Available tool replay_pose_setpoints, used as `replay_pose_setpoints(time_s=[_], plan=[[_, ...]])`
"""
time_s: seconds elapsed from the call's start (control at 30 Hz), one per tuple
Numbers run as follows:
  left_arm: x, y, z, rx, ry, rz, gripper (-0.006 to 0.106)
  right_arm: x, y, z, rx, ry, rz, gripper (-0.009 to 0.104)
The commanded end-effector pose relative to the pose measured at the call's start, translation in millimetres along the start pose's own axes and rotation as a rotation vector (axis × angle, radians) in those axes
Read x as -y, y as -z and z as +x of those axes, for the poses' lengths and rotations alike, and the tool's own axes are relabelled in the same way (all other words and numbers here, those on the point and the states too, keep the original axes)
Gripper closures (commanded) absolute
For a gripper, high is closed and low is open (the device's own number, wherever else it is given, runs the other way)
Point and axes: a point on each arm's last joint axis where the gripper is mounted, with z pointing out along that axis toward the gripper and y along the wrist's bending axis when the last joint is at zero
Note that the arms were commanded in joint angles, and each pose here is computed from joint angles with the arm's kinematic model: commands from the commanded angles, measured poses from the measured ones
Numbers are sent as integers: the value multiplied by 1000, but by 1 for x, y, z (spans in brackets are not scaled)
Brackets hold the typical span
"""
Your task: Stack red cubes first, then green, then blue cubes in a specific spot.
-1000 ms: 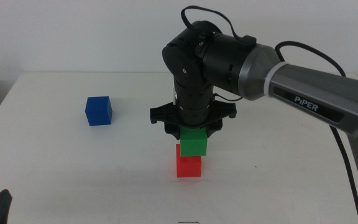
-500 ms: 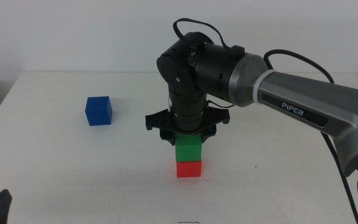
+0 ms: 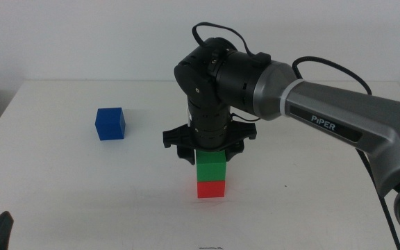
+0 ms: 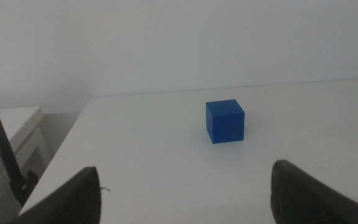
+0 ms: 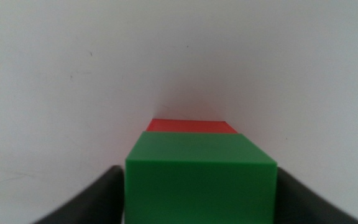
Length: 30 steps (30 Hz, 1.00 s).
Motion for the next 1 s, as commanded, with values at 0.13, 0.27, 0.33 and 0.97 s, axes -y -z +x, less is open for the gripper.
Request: replay_pose_setpoints(time_s=[0.13,0.27,0.33,0.97], plan=[[0,2,-9,99,12,-3,7,6,43,-9,107,7,-54,12],[0,2,-9,99,12,-3,7,16,80,-9,172,11,-89,6],[0,2,-9,99,12,-3,7,26,111,-6,218,25,-119,6],[0,2,-9,99,12,-3,7,181,241,127,743,414,-310,6]])
